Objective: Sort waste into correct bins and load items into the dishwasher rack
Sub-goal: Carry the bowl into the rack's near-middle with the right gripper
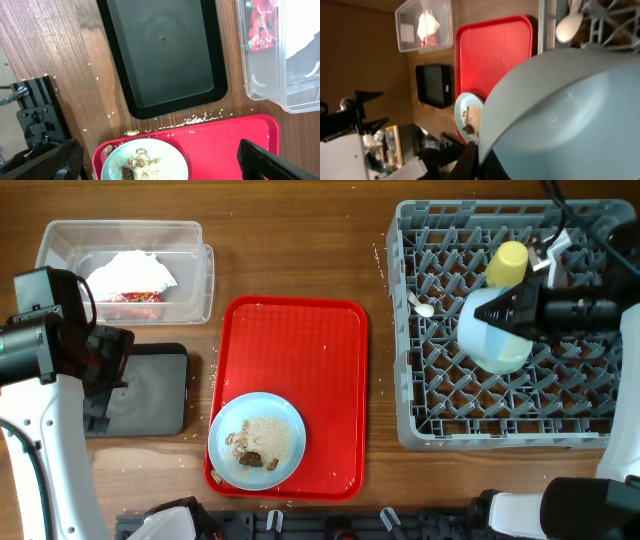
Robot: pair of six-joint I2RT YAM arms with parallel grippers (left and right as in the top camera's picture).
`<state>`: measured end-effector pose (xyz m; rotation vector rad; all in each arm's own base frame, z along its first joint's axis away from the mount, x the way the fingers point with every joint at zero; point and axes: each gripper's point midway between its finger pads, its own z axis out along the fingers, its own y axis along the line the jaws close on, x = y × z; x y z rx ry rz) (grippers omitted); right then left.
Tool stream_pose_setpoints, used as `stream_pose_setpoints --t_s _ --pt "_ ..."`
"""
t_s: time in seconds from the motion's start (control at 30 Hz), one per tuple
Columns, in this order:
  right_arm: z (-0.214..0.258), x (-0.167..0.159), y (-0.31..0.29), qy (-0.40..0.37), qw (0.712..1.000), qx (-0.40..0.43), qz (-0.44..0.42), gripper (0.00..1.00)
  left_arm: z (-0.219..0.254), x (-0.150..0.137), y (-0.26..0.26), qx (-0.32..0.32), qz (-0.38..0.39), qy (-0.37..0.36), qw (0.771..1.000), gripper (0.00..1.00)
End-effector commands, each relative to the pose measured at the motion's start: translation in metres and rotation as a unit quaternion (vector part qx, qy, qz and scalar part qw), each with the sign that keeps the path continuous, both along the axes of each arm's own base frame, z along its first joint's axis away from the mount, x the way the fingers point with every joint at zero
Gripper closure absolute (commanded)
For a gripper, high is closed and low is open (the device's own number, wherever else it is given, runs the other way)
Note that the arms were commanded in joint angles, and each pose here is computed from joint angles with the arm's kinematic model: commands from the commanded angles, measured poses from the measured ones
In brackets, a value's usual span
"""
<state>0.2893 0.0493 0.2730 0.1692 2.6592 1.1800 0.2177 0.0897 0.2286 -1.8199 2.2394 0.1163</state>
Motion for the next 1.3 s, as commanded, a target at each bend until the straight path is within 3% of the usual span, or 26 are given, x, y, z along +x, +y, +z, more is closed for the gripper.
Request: stream_pose_setpoints --t_s 0.0,0.27,0.4,0.83,1.1,1.27 --pt "-0.001 -0.015 0.019 -0.027 0.997 0.066 0.035 0.96 0.001 -0.002 0.003 0.007 0.012 0.000 1.000 0.00" --pt "-0.049 -0.023 0.034 -0.025 0.988 0.148 0.048 0.96 0.001 -0.002 0.003 0.007 0.012 0.000 1.000 0.00" --pt "-0.050 -0.025 0.041 -0.037 0.979 0.193 0.046 0.96 0.001 -0.002 0.003 0.007 0.012 0.000 1.000 0.00" --pt "-0.076 -0.027 0.045 -0.023 0.971 0.235 0.029 0.96 0.001 -0.002 0.003 0.007 0.012 0.000 1.000 0.00" --pt "-0.111 -0.026 0.035 0.044 0.984 0.170 0.005 0.95 0.001 -0.002 0.003 0.007 0.012 0.000 1.000 0.00" --pt "-0.114 -0.027 0.025 0.060 0.992 0.109 -0.009 0.88 0.001 -0.002 0.003 0.007 0.012 0.000 1.000 0.00"
